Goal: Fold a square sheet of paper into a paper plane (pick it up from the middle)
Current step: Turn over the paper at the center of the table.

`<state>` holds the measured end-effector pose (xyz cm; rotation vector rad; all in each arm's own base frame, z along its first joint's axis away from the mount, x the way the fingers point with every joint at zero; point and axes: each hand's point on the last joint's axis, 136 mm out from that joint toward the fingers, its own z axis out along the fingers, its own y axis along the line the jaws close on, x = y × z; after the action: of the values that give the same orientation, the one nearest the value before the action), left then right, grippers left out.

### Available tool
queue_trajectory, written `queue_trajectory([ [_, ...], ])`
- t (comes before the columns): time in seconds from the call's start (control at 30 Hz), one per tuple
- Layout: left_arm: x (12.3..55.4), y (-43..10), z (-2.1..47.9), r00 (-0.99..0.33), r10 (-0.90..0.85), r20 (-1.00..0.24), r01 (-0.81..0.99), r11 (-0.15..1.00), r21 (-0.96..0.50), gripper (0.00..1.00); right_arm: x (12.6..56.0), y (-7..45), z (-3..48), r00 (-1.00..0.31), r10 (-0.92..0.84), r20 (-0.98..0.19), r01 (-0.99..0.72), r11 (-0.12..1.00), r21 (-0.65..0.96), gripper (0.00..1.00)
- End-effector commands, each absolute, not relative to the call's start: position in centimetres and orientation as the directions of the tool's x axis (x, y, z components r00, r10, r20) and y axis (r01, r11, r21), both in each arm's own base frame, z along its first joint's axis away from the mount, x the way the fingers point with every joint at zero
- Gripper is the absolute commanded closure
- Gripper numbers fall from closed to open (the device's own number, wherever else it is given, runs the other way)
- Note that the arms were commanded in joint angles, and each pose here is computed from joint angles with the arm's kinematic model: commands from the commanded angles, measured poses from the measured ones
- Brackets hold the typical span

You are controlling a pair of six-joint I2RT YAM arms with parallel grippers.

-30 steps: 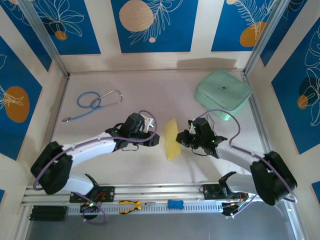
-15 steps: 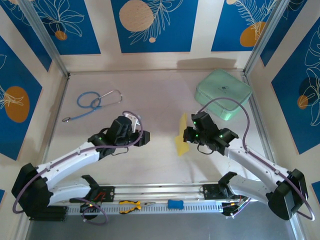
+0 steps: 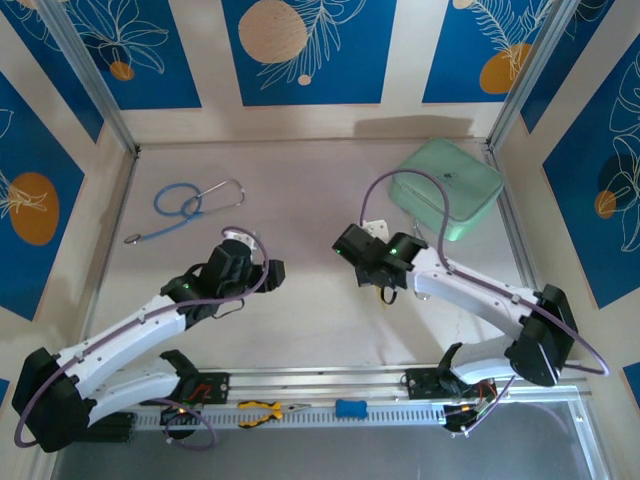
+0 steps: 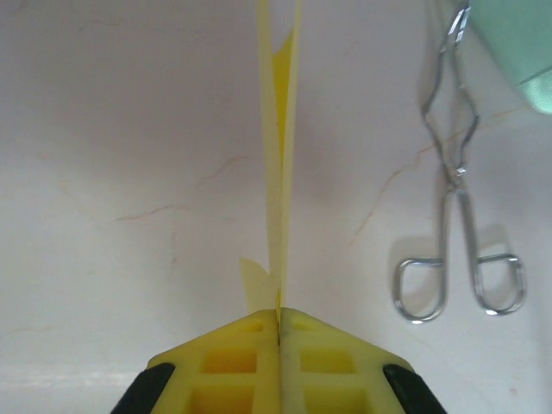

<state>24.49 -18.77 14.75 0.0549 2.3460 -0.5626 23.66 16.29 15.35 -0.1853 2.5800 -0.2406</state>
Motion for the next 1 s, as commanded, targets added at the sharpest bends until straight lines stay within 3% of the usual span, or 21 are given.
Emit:
queue_trajectory([
  [0.0,24.6,-15.9,14.2,-0.729,-0.165,-0.665,0.086,0.941,-0.327,0.25,24.2,15.0,16.1,-0.828,-0.245,-0.504,-0.058,0.932,-0.358,0.97],
  [0.3,24.0,-10.8,14.1,-0.693,-0.253,-0.675,-0.117,0.964,-0.241,0.19,24.8,18.1,12.2,-0.852,-0.348,-0.391,-0.135,0.868,-0.477,0.96],
  [0.6,23.5,-9.1,15.0,-0.64,-0.307,-0.704,-0.162,0.95,-0.266,0.17,24.4,24.2,8.5,-0.855,-0.42,-0.305,-0.24,0.84,-0.487,0.92],
  [0.9,23.3,-8.9,15.2,-0.637,-0.313,-0.704,-0.163,0.948,-0.273,0.17,24.3,29.8,6.3,-0.882,-0.378,-0.282,-0.319,0.919,-0.233,0.84],
  [0.97,23.3,-9.2,15.1,-0.643,-0.312,-0.7,-0.154,0.947,-0.28,0.16,24.2,31.4,6.7,-0.889,-0.346,-0.301,-0.331,0.938,-0.101,0.76],
])
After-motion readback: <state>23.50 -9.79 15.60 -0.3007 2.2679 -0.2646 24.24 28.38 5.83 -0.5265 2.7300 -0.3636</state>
